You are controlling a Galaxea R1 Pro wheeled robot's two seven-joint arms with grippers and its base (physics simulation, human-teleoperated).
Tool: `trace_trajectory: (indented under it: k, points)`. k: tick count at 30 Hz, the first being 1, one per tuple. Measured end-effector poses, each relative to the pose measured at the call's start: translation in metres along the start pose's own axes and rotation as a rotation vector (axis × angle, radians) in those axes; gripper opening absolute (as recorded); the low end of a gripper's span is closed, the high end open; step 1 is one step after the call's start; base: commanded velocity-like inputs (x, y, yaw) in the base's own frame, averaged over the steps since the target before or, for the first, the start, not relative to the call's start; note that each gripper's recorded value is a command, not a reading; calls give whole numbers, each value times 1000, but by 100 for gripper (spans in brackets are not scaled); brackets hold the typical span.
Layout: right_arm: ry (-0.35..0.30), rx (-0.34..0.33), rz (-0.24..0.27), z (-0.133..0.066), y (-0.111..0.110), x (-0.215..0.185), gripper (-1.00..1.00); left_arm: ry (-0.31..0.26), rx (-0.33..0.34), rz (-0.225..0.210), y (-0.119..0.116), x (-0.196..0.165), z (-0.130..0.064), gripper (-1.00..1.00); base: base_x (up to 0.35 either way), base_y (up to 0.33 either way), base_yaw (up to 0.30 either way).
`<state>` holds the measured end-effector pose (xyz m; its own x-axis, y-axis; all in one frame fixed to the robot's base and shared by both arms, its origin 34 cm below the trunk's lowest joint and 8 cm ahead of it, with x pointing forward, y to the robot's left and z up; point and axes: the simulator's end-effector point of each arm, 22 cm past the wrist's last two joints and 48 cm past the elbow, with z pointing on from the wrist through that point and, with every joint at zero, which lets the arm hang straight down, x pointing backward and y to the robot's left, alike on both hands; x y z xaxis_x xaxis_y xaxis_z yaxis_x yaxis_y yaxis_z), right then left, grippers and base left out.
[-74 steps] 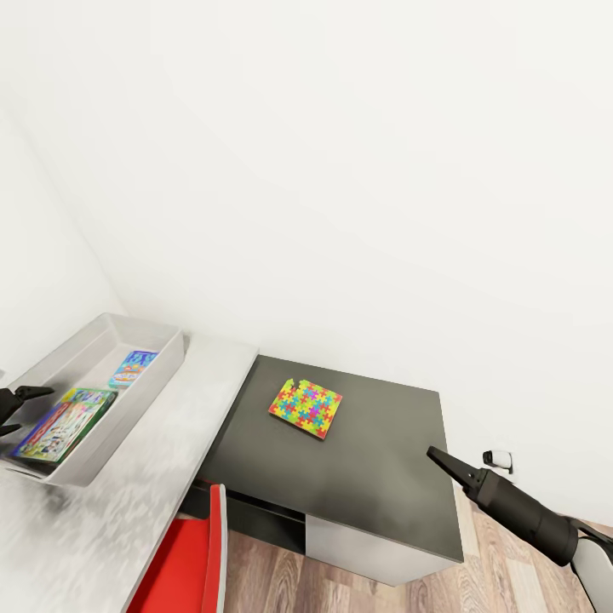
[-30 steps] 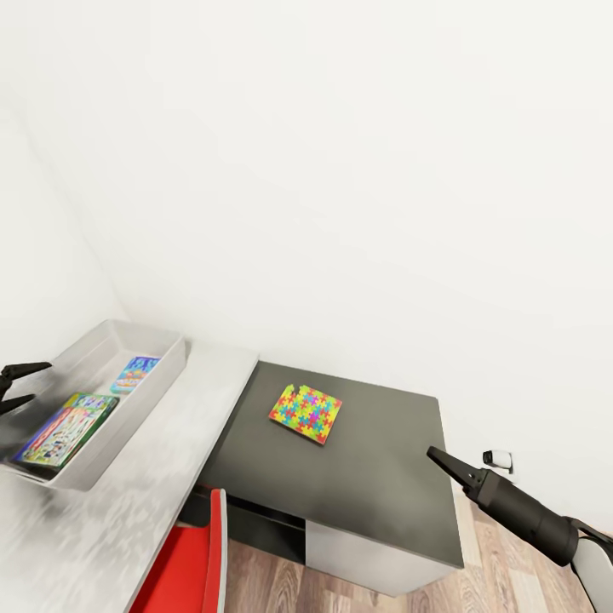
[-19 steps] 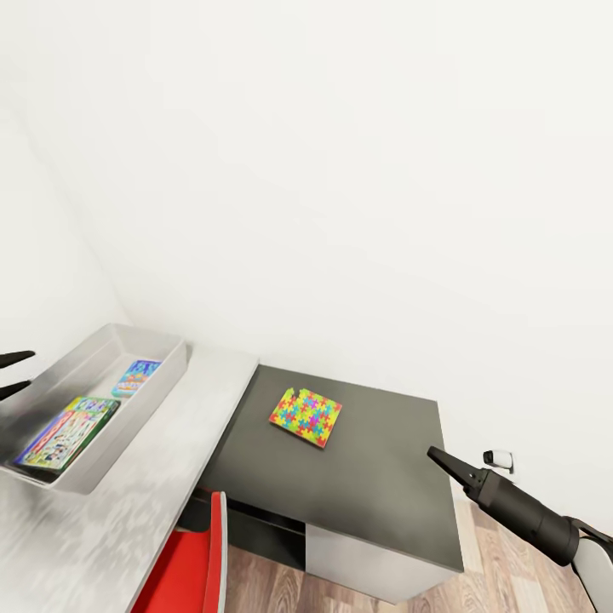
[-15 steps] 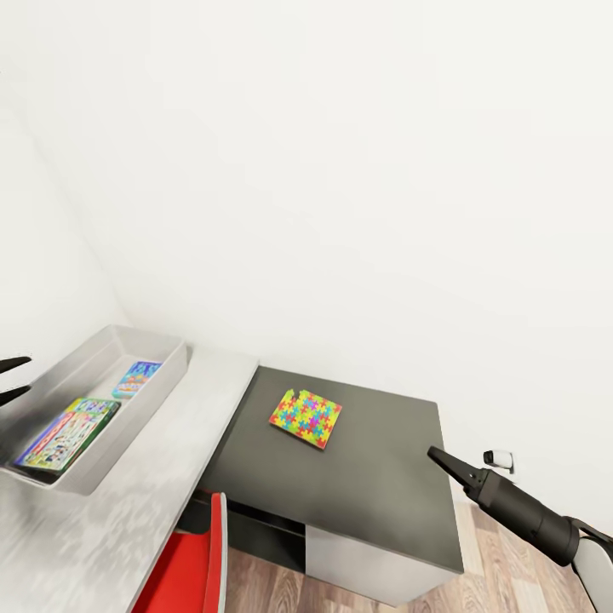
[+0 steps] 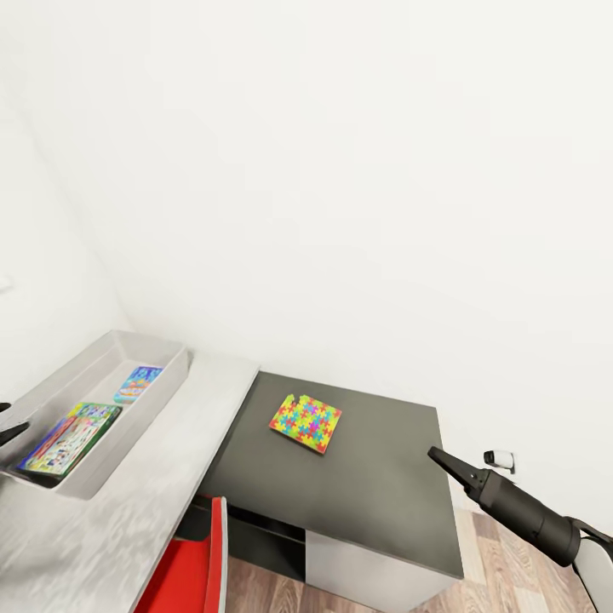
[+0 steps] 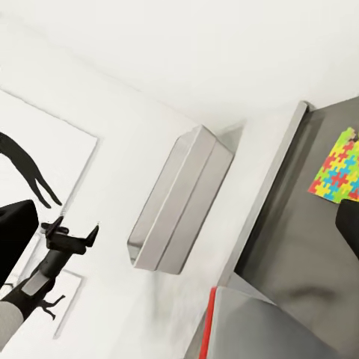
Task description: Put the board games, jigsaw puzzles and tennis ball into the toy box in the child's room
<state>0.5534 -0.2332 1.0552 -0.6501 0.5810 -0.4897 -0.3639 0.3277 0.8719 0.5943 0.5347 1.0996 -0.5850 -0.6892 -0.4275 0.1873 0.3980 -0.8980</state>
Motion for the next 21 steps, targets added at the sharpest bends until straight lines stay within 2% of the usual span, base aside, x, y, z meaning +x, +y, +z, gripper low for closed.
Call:
trace_trajectory:
  k: [4, 8, 21]
  points:
    - [-3, -5, -6, -1, 3, -2, 100, 21, -10, 6, 10, 22, -16, 100, 0, 0, 0]
    - [-5, -4, -5, -2, 2, -2, 100, 23, -20, 11, 13, 29, -22, 100, 0, 0, 0]
    - [-23, 4, -18, -1, -1, -3, 100, 33, -16, 8, 15, 37, -20, 100, 0, 0, 0]
